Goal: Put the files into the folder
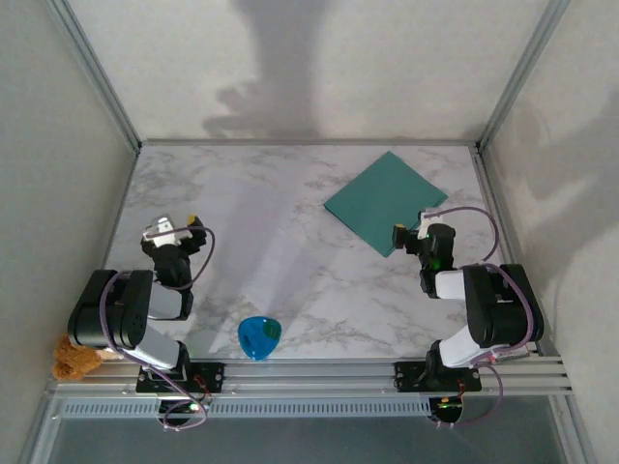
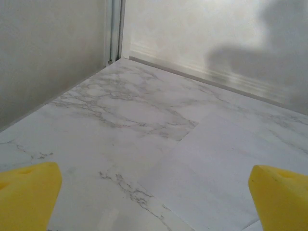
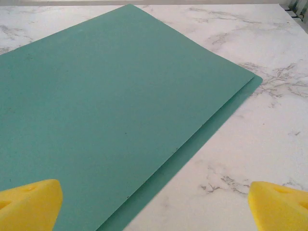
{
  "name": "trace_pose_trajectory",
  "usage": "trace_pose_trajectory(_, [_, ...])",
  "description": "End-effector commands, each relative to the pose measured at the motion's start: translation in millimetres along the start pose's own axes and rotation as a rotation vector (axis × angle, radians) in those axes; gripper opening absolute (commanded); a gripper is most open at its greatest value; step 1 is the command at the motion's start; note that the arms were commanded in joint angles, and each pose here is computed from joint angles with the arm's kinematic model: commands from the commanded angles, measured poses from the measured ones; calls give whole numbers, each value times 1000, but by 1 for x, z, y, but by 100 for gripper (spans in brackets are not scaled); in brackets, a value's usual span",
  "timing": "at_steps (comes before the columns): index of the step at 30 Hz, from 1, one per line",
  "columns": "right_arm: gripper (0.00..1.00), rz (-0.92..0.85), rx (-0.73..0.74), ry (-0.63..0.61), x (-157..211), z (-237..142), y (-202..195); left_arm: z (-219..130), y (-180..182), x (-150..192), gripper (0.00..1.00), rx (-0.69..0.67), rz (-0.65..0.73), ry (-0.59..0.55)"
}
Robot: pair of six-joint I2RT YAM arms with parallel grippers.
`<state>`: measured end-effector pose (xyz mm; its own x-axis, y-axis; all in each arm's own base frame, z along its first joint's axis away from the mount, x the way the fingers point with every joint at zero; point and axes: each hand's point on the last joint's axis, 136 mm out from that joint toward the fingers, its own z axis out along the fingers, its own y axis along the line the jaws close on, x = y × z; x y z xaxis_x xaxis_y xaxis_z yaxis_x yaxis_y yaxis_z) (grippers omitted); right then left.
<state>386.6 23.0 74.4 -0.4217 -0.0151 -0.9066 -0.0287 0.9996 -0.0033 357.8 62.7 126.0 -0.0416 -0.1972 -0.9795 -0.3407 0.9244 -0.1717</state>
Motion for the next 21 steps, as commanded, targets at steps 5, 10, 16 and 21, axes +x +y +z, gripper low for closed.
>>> trace_pose_trajectory(5, [99,15,-2,-21,-10,3,-1,3,-4,-8,100,3,6,-26])
trace_pose_trajectory(10, [99,20,-7,-18,-9,3,-2,3,-4,-8,100,3,6,-27])
trace_pose_trajectory(16, [99,20,-8,-20,-10,3,-2,3,-4,-7,100,2,5,-26])
trace_pose_trajectory(21, [99,60,81,-27,-17,-1,-17,3,-6,-12,99,5,7,-30])
